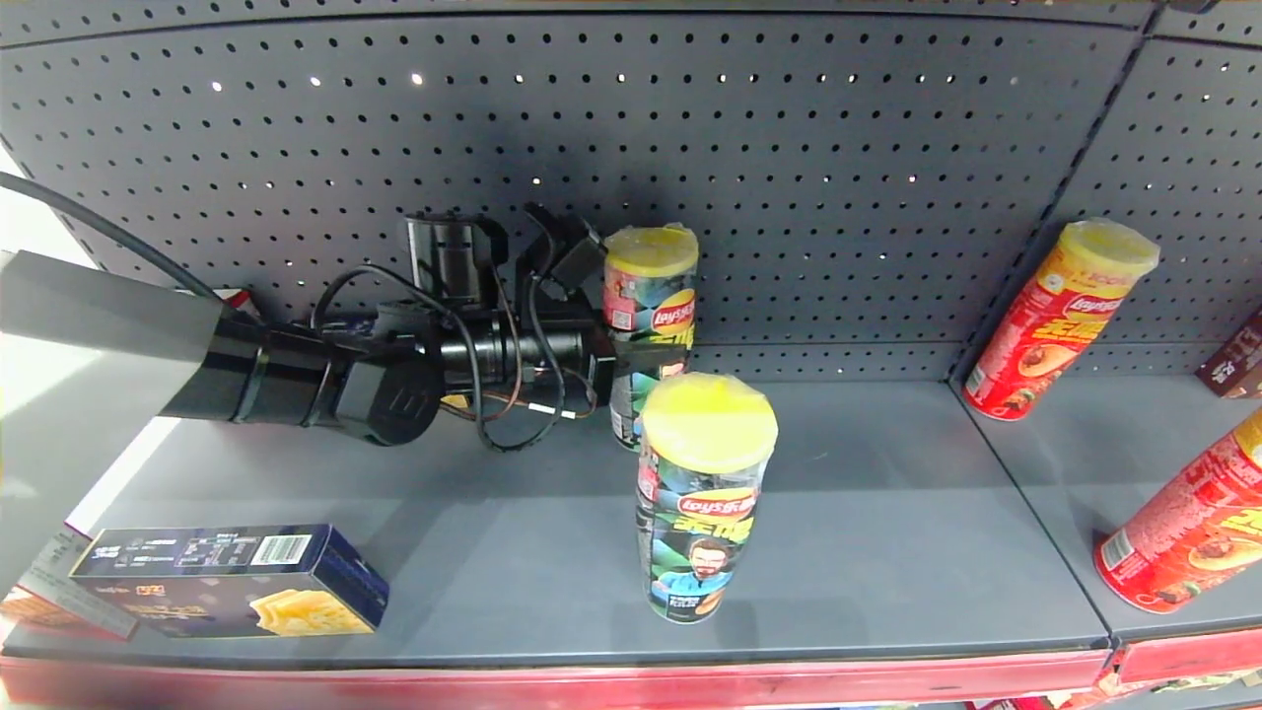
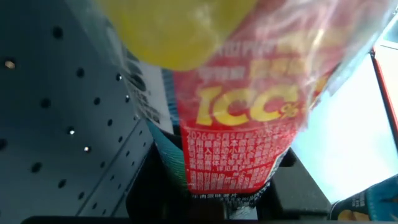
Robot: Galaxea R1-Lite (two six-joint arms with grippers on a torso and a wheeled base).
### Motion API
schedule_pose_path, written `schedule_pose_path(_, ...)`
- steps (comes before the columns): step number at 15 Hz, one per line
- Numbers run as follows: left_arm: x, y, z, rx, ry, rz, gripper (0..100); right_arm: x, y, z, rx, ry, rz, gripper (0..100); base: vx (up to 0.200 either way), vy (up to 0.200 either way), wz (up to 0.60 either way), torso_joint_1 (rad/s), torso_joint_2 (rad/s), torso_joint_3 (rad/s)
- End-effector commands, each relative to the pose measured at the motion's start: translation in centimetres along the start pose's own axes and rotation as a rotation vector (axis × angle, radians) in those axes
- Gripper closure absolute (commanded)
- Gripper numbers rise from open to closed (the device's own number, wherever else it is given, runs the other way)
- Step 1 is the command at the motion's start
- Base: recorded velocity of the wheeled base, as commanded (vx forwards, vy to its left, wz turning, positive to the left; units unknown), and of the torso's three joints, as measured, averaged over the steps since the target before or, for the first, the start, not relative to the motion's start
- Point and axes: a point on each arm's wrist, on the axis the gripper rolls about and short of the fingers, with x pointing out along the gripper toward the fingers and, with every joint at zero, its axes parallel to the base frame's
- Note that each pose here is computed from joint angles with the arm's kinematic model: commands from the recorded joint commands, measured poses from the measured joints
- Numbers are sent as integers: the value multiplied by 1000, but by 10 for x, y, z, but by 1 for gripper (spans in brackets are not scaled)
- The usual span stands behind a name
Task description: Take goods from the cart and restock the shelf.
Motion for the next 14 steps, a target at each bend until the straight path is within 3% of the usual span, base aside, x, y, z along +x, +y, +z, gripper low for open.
schedule_pose_path(1,2,1,-4,-7,7,-2,100,0,0,0,-1,1,1,0,0,0,0,0,0,0)
schedule_pose_path(7,4,2,-13,-17,17,-4,100,0,0,0,1,1,1,0,0,0,0,0,0,0)
schedule_pose_path(8,4,1,-13,-18,18,-4,0,0,0,0,0,3,0,0,0,0,0,0,0,0)
schedule_pose_path(12,-4,-4,-26,-47,48,1,0,0,0,0,2,1,1,0,0,0,0,0,0,0)
schedule_pose_path(14,-16,-9,-21,-40,42,18,0,0,0,0,4,1,1,0,0,0,0,0,0,0)
